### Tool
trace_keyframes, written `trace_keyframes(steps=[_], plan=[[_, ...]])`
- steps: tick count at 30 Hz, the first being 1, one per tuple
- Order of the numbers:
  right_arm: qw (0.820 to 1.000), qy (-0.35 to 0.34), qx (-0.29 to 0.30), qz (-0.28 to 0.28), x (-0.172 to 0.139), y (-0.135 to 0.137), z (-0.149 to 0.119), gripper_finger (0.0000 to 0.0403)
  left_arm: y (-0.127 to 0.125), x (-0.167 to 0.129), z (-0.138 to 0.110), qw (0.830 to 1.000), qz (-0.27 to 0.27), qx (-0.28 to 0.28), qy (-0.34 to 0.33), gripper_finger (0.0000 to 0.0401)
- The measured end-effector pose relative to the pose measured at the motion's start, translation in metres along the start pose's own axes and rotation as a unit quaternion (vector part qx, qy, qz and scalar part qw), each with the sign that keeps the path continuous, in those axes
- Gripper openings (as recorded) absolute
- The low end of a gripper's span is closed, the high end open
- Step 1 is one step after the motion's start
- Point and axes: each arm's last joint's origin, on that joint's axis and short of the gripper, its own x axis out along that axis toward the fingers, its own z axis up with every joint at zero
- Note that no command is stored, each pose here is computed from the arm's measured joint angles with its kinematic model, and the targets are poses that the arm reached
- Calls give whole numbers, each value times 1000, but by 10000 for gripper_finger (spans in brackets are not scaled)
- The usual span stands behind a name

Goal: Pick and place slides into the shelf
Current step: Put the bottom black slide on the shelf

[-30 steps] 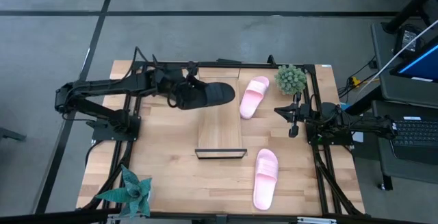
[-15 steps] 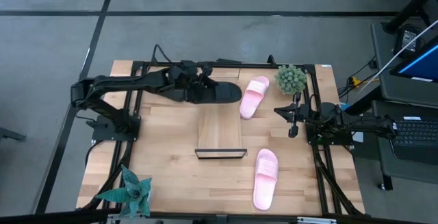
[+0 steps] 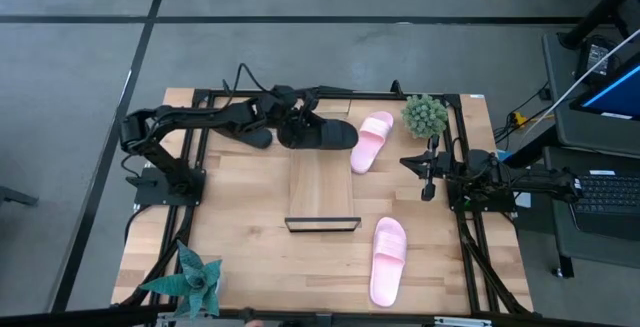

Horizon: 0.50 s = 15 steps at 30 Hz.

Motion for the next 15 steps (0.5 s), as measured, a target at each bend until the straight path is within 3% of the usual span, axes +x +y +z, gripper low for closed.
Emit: trace_keyframes(steps=[15], plan=[[1000,0,-2,0,0,0,0,26,1,8,-11,1000,2,-10,-23,0]])
